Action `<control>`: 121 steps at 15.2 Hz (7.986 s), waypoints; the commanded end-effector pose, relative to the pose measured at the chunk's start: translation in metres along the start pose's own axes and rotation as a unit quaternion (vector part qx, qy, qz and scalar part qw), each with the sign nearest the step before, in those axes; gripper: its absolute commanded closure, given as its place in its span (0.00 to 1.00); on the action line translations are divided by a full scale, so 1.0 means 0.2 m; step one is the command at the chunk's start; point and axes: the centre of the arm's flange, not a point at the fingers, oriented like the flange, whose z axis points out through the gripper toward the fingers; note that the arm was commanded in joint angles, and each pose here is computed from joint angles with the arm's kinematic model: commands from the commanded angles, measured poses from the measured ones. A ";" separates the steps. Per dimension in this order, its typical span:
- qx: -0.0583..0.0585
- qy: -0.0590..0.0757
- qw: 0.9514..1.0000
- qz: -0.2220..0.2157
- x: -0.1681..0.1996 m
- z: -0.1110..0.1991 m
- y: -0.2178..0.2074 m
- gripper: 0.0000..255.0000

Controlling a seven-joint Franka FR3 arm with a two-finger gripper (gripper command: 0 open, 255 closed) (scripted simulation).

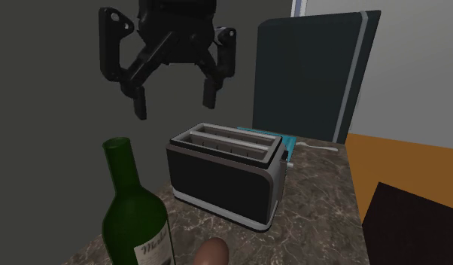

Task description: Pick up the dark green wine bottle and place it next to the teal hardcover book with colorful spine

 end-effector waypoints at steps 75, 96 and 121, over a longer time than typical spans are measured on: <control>0.004 0.000 1.000 0.001 0.25 -0.37 0.93 1.00; 0.004 0.000 1.000 0.001 0.37 -0.41 2.31 1.00; 0.004 0.000 1.000 0.001 0.40 -0.15 3.22 1.00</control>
